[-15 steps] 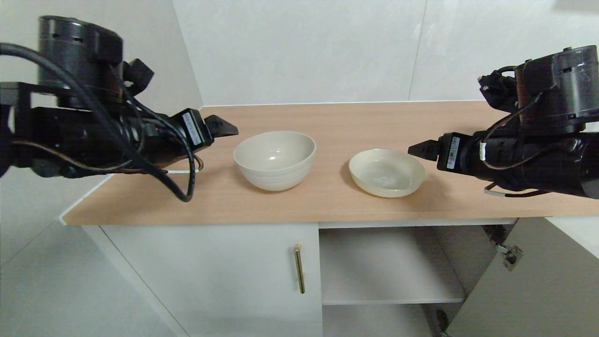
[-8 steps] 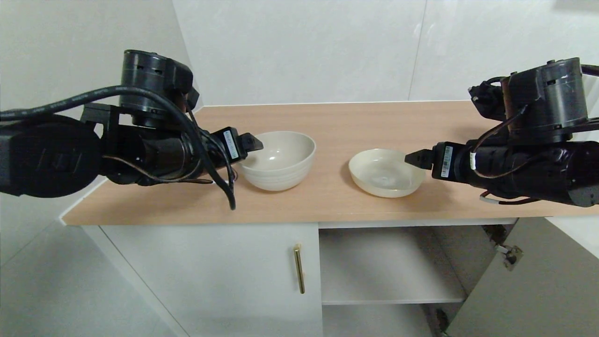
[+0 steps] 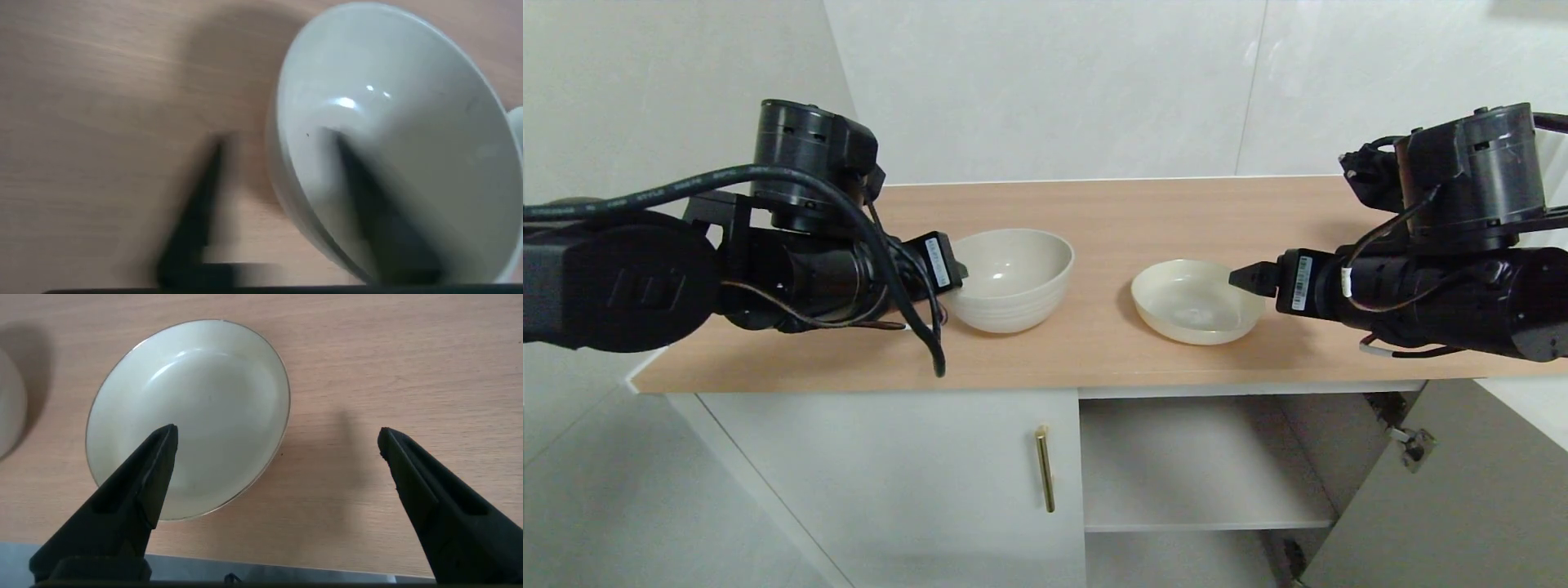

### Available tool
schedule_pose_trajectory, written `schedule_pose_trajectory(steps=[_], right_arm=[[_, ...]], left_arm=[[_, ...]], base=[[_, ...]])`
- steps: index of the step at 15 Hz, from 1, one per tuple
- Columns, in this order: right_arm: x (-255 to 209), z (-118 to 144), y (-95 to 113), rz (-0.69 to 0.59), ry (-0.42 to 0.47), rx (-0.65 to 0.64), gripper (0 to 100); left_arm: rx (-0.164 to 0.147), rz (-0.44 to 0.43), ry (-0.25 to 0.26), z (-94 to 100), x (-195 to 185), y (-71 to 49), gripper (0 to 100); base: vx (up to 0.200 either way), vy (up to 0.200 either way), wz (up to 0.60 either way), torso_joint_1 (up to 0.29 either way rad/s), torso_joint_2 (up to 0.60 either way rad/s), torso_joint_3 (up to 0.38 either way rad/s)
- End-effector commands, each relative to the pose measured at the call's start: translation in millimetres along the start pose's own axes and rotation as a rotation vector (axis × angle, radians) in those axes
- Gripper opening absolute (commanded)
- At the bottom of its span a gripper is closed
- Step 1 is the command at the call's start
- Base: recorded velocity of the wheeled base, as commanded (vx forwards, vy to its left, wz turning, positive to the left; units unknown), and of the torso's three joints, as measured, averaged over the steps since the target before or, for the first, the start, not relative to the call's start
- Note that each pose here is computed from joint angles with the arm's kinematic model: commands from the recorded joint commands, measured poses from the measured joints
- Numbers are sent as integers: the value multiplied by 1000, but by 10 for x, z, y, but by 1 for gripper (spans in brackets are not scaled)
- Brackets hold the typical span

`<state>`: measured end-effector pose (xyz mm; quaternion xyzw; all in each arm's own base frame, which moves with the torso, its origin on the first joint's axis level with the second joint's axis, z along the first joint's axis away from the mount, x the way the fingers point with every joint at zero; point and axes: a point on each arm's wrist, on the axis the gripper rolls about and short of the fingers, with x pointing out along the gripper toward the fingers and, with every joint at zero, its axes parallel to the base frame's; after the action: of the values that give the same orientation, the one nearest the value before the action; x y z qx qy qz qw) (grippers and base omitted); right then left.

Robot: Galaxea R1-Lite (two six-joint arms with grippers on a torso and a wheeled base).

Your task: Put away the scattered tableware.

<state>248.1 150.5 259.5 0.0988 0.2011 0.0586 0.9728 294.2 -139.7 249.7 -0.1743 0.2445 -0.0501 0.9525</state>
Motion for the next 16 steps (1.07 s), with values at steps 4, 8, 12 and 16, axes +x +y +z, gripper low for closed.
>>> schedule_pose_trajectory(steps=[4,8,12,16], right_arm=[[45,-19,12,-5,9,-4,100],[67,-18,5,-13,9,-4,100],[196,-66,27,-67,-1,-12,100],[330,-138,50,-88,14,-23,100]], left_arm=[[-8,-32,-41,65,-287,13,0],[-6,-80,-80,79,-667,63,0],[-13,-143,-96,105,-899,103,0],[-13,-156,-89,92,-918,108,0]], base=[[0,0,0,0,0,0],[0,0,0,0,0,0],[0,0,0,0,0,0],[0,0,0,0,0,0]])
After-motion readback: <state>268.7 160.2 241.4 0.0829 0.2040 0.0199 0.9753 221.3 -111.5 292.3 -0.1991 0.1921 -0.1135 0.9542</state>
